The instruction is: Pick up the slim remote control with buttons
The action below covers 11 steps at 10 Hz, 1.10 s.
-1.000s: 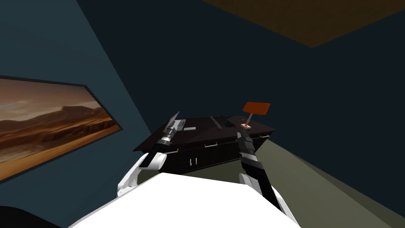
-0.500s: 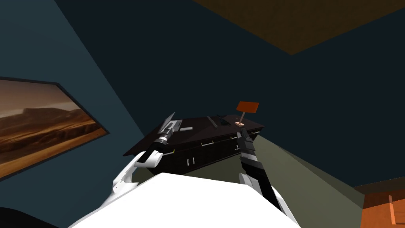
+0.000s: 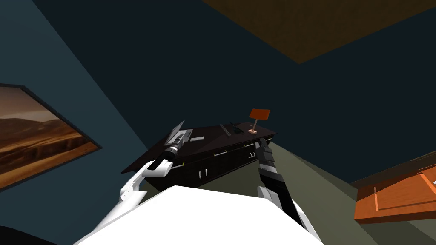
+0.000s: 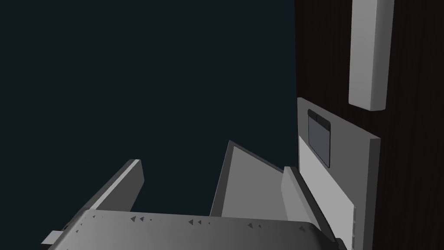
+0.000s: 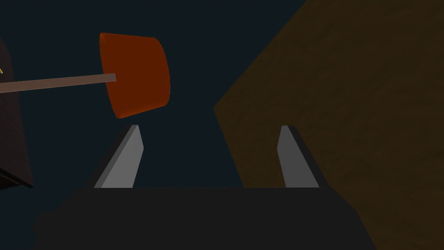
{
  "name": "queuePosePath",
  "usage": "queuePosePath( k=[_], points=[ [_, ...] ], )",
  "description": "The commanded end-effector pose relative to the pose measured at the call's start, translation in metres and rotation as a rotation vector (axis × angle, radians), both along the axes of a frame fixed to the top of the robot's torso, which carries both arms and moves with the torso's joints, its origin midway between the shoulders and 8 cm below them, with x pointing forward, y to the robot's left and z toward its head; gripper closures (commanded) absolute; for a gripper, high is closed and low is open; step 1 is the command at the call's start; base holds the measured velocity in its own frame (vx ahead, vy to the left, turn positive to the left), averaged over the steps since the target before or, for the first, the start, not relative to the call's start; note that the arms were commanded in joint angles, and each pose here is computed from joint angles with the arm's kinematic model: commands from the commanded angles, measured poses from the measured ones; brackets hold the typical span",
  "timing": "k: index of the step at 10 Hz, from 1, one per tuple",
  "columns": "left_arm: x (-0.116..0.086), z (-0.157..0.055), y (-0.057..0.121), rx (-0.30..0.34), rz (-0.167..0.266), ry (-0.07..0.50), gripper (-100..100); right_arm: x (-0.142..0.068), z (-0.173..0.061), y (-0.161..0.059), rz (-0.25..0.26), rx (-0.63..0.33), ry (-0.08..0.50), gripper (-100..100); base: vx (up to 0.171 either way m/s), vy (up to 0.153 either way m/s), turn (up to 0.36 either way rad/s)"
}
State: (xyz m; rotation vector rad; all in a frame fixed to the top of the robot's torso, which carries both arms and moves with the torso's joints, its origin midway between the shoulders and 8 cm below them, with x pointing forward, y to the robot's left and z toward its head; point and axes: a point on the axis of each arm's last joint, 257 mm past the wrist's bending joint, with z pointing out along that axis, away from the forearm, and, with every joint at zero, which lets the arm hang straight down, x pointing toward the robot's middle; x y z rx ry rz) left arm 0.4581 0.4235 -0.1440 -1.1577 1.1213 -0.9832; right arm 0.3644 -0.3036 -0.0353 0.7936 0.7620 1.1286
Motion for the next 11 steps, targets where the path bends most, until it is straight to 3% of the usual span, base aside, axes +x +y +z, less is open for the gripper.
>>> queuePosePath(
  k=[1,2,3,5,6,8,9,10,11],
  points=[
    [0.003,-0.008,0.028,-0.012,0.041,0.047,-100,0.0,0.0,0.0,0.0,0.0,0.0,0,-0.014,-0.033,-0.229],
    [0.002,-0.015,0.03,-0.017,0.05,0.071,-100,0.0,0.0,0.0,0.0,0.0,0.0,0,-0.014,-0.023,-0.126],
    [0.004,-0.02,0.056,-0.029,0.087,0.101,-100,0.0,0.0,0.0,0.0,0.0,0.0,0,-0.015,-0.029,-0.206],
    [0.002,-0.028,0.059,-0.036,0.099,0.133,-100,0.0,0.0,0.0,0.0,0.0,0.0,0,-0.011,-0.018,-0.068],
    [0.002,-0.035,0.087,-0.054,0.144,0.171,-100,0.0,0.0,0.0,0.0,0.0,0.0,0,-0.013,-0.02,-0.188],
    [0.0,-0.041,0.089,-0.06,0.153,0.194,-100,0.0,0.0,0.0,0.0,0.0,0.0,0,-0.009,-0.014,-0.082],
    [-0.002,-0.044,0.115,-0.081,0.197,0.227,-100,0.0,0.0,0.0,0.0,0.0,0.0,0,-0.014,-0.029,-0.274],
    [-0.005,-0.053,0.118,-0.088,0.209,0.254,-100,0.0,0.0,0.0,0.0,0.0,0.0,0,-0.013,-0.02,-0.12],
    [-0.005,-0.046,0.14,-0.106,0.243,0.263,-100,0.0,0.0,0.0,0.0,0.0,0.0,0,-0.013,-0.033,-0.167]
  ],
)
